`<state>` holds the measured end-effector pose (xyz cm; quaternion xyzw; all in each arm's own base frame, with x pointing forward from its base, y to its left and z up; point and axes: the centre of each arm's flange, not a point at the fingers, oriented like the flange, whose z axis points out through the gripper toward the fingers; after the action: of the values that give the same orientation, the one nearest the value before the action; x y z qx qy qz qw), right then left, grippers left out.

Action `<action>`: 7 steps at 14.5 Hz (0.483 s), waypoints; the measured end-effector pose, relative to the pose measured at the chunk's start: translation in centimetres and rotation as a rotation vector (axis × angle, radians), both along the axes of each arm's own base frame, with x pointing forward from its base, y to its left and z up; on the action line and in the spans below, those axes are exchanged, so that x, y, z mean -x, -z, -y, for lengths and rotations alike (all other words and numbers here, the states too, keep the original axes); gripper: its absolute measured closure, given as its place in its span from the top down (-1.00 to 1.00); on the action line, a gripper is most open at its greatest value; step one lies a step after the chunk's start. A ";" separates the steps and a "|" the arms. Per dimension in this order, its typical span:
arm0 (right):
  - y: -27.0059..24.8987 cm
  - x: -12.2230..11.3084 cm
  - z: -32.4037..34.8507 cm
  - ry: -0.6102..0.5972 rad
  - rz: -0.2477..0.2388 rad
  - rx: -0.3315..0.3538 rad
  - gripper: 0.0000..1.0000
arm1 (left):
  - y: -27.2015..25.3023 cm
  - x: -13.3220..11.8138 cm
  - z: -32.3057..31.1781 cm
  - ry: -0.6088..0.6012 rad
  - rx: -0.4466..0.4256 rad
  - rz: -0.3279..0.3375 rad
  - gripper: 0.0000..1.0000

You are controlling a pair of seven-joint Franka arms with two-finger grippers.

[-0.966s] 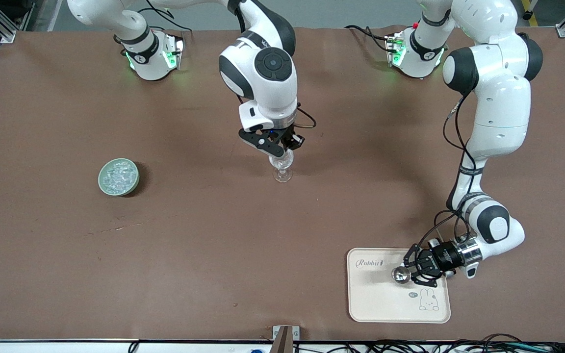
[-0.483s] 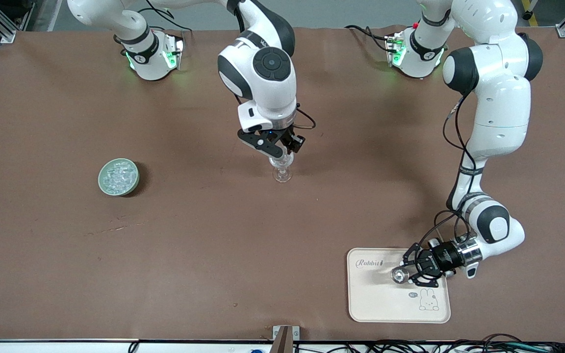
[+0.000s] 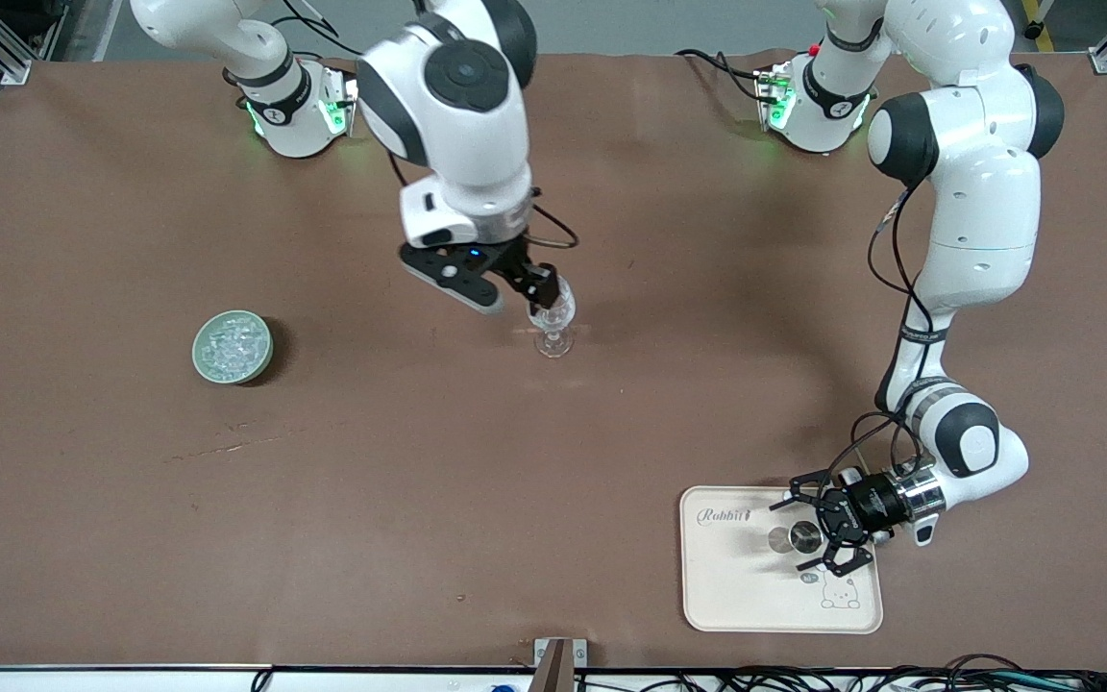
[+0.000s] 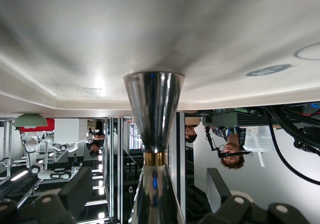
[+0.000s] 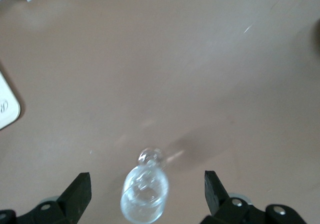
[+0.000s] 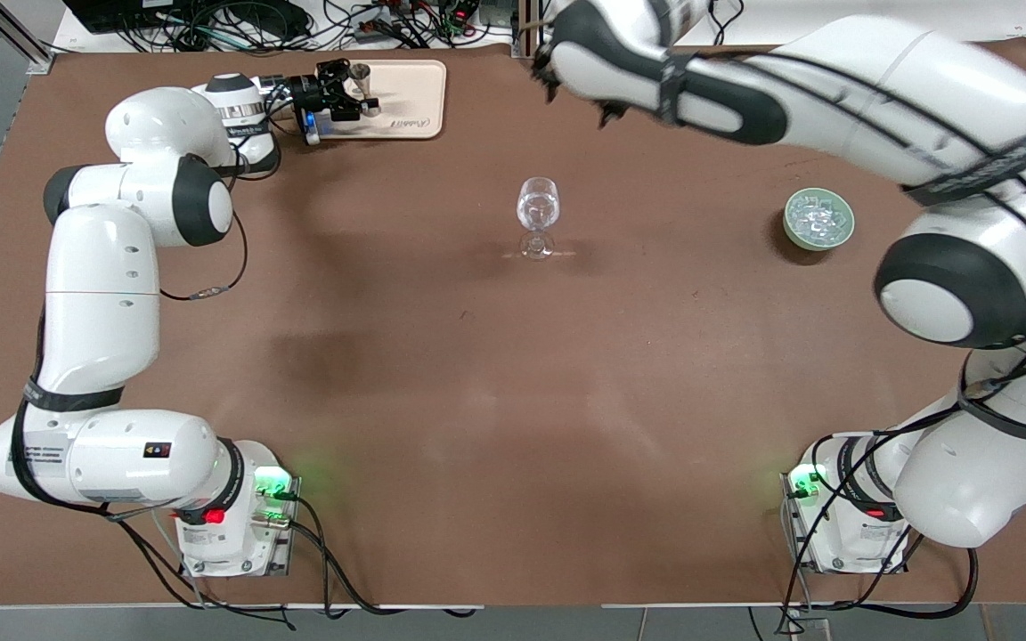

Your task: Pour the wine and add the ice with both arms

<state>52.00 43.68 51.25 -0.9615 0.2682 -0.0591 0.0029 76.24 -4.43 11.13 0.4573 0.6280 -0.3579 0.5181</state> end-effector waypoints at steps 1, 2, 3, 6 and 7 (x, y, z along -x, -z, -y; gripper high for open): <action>-1.8 -0.6 1.9 0.002 0.014 0.007 1.00 | -0.1 0.0 -0.1 0.006 0.006 0.001 1.00; -3.4 -1.3 4.0 0.004 0.027 0.015 1.00 | -0.1 0.1 -0.2 0.020 0.011 0.002 1.00; -4.8 -1.9 6.2 0.002 0.037 0.036 1.00 | -0.3 0.2 -0.4 0.041 0.008 0.003 1.00; -8.2 -3.9 13.9 0.002 0.034 0.102 1.00 | -1.5 0.2 -1.7 0.081 -0.021 0.017 1.00; -9.2 -4.5 16.5 -0.010 0.033 0.106 1.00 | -2.2 0.2 -2.3 0.099 -0.029 0.024 1.00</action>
<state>56.51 27.15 60.49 -0.9606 0.2598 -0.0891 -0.0432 76.02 -2.09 13.36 0.4996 0.6036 -0.3685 0.5003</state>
